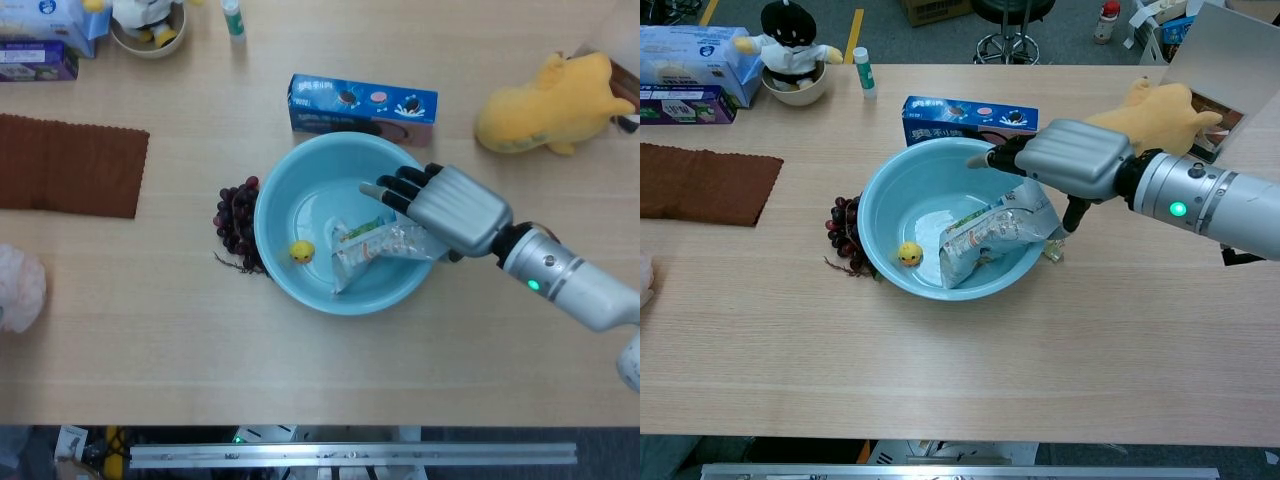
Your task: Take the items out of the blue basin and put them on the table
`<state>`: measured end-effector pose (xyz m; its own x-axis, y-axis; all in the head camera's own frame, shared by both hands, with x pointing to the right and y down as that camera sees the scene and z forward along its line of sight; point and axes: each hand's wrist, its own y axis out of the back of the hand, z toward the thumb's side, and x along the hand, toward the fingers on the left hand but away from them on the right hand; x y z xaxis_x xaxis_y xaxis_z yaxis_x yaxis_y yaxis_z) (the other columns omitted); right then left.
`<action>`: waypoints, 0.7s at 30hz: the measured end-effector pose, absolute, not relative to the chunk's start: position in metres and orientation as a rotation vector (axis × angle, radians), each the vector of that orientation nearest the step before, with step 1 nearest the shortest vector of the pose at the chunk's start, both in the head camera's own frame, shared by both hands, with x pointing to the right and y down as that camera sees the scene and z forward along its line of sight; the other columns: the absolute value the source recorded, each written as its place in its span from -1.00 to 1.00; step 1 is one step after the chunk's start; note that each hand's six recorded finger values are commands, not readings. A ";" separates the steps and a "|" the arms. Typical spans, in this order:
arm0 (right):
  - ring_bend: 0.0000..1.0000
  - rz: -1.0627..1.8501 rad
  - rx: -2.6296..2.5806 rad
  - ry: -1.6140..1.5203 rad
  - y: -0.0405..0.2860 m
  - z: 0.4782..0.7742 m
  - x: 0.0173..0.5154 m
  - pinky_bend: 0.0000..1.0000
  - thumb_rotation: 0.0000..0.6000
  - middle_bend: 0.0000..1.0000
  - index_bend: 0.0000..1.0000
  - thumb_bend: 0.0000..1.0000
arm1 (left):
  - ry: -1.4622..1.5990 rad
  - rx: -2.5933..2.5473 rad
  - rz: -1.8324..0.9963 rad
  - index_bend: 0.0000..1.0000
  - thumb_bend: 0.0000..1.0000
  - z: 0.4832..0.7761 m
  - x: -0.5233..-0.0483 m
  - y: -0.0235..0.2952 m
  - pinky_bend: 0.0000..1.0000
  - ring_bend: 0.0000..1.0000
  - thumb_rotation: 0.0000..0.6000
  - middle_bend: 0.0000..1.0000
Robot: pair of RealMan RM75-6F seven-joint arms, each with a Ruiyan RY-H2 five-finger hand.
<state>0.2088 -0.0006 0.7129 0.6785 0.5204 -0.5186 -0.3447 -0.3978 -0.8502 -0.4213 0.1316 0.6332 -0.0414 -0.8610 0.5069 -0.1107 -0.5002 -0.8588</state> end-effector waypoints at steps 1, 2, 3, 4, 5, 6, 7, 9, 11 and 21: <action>-0.65 0.941 -1.747 -0.140 -0.001 0.714 0.207 -0.25 1.00 -0.64 -0.82 -0.97 | 1.038 -1.636 -1.602 -0.62 -0.46 0.634 -0.422 0.132 -0.33 -0.53 1.00 -0.50; -0.65 0.942 -1.746 -0.135 -0.001 0.715 0.204 -0.25 1.00 -0.64 -0.82 -0.97 | 1.040 -1.635 -1.605 -0.62 -0.46 0.634 -0.423 0.132 -0.33 -0.53 1.00 -0.50; -0.65 0.942 -1.747 -0.130 0.000 0.716 0.202 -0.25 1.00 -0.64 -0.82 -0.97 | 1.043 -1.634 -1.608 -0.62 -0.46 0.634 -0.424 0.133 -0.33 -0.53 1.00 -0.50; -0.65 0.943 -1.749 -0.125 0.000 0.717 0.200 -0.25 1.00 -0.64 -0.82 -0.97 | 1.045 -1.634 -1.609 -0.62 -0.46 0.634 -0.425 0.133 -0.33 -0.53 1.00 -0.50; -0.65 0.942 -1.751 -0.120 0.001 0.718 0.197 -0.25 1.00 -0.64 -0.82 -0.97 | 1.047 -1.633 -1.610 -0.62 -0.46 0.635 -0.426 0.133 -0.33 -0.53 1.00 -0.50; -0.65 0.941 -1.753 -0.116 0.002 0.719 0.195 -0.25 1.00 -0.63 -0.82 -0.97 | 1.050 -1.633 -1.612 -0.62 -0.46 0.635 -0.427 0.133 -0.33 -0.53 1.00 -0.50; -0.65 0.940 -1.755 -0.112 0.003 0.720 0.193 -0.25 1.00 -0.63 -0.82 -0.97 | 1.051 -1.633 -1.613 -0.62 -0.46 0.635 -0.427 0.133 -0.33 -0.53 1.00 -0.50; -0.65 0.936 -1.765 -0.108 0.005 0.721 0.187 -0.25 1.00 -0.62 -0.82 -0.97 | 1.052 -1.635 -1.612 -0.62 -0.46 0.636 -0.428 0.133 -0.33 -0.53 1.00 -0.50; -0.65 0.932 -1.767 -0.101 0.007 0.723 0.181 -0.25 1.00 -0.61 -0.82 -0.97 | 1.052 -1.637 -1.611 -0.62 -0.46 0.636 -0.428 0.133 -0.33 -0.53 1.00 -0.50; -0.63 0.946 -1.768 -0.084 0.009 0.737 0.157 -0.19 1.00 -0.50 -0.79 -0.80 | 1.055 -1.635 -1.611 -0.62 -0.46 0.636 -0.429 0.133 -0.33 -0.53 1.00 -0.50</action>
<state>0.1572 0.0088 0.7372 0.6817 0.4798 -0.5523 -0.3743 -0.4200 -0.8268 -0.4293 0.1327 0.6360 -0.0554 -0.8593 0.5085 -0.1229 -0.4995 -0.8575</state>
